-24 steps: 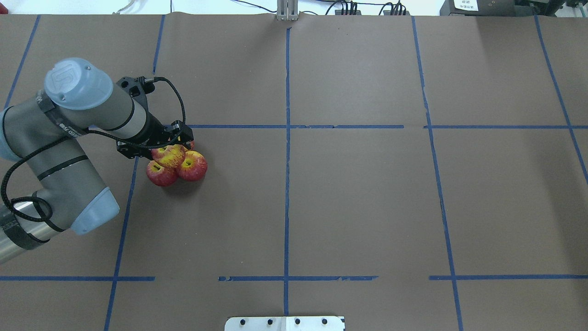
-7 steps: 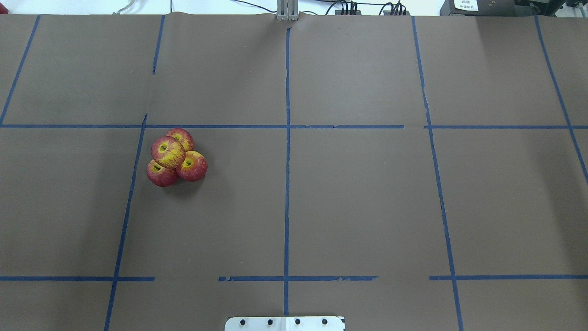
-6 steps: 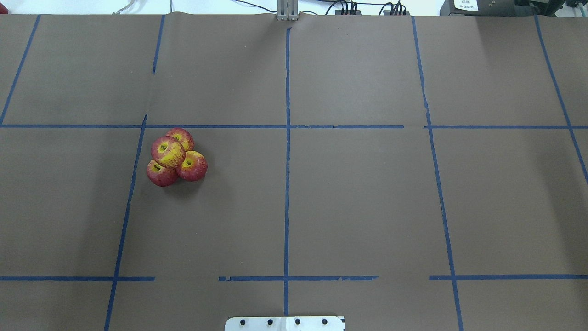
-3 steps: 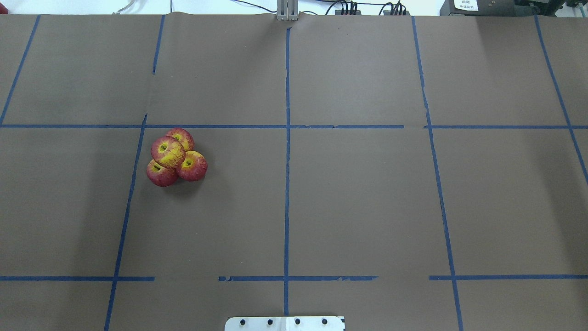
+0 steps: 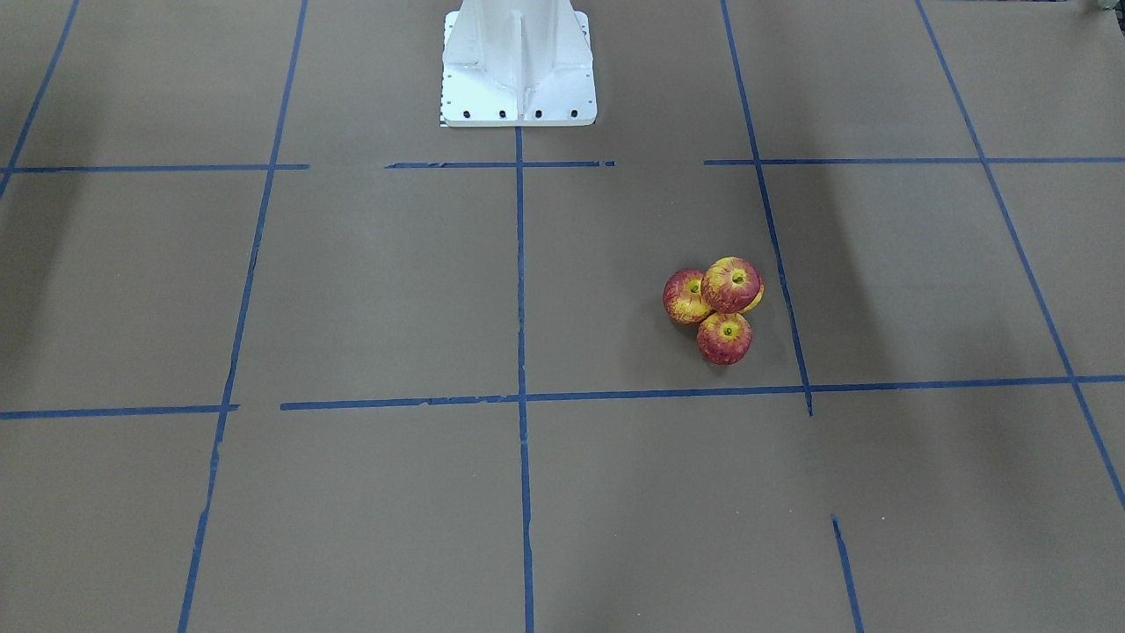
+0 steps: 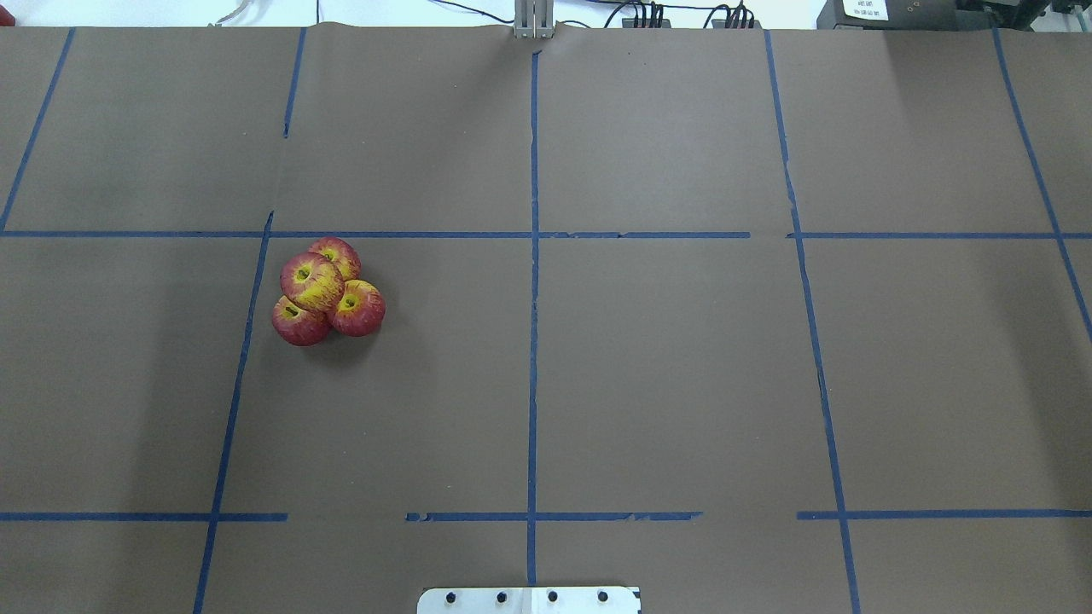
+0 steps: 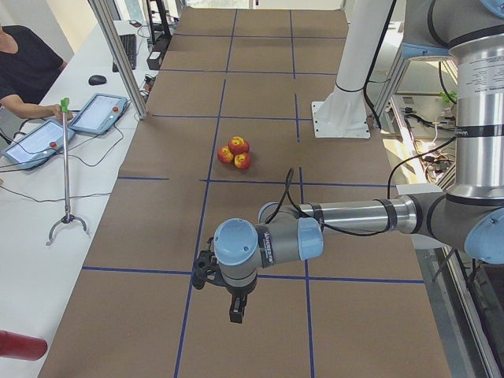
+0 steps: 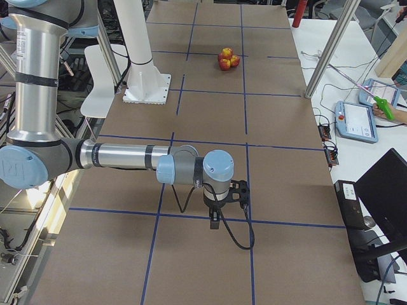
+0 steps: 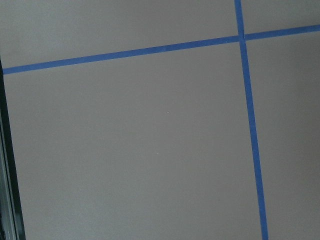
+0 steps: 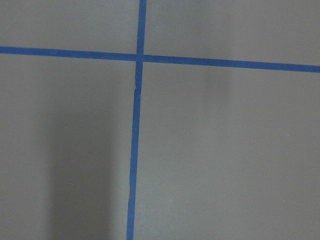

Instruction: Stack apples

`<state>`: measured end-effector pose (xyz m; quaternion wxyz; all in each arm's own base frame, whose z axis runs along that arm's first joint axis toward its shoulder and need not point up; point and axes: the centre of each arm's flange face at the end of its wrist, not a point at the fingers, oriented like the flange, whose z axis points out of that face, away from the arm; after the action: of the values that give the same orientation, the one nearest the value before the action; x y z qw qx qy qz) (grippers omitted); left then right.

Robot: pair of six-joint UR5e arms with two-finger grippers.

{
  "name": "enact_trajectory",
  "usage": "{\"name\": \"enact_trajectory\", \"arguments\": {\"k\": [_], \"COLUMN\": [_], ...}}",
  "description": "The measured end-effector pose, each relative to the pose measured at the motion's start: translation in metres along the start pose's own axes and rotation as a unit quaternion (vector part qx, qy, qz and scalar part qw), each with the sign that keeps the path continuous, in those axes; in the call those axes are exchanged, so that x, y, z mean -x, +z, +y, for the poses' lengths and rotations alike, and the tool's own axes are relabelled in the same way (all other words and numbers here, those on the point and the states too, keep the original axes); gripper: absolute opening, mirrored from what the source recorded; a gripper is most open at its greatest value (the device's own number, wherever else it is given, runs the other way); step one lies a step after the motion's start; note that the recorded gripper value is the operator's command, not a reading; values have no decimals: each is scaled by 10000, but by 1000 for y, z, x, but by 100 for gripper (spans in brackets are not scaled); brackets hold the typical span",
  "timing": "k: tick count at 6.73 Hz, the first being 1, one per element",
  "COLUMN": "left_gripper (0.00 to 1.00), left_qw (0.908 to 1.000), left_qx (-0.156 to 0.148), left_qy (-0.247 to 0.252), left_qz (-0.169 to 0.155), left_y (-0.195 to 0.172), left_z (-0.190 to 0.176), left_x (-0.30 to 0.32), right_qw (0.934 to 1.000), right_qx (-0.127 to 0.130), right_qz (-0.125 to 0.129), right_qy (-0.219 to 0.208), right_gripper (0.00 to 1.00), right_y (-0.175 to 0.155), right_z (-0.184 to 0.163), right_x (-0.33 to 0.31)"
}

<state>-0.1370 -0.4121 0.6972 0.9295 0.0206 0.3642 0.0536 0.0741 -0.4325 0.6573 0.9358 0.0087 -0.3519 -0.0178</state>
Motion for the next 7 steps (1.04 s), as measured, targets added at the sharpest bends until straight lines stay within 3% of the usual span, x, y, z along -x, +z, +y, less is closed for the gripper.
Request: {"name": "enact_trajectory", "arguments": {"k": [7], "left_gripper": [100], "left_qw": [10000], "left_qx": [-39], "left_qy": [60], "left_qz": [-51], "left_y": [-11], "left_z": [-19], "left_x": [-4], "right_qw": [10000], "right_qx": [1], "right_qz": [0], "right_qy": [1], "right_gripper": [100], "right_y": [0], "right_z": [0], "right_x": [0]}}
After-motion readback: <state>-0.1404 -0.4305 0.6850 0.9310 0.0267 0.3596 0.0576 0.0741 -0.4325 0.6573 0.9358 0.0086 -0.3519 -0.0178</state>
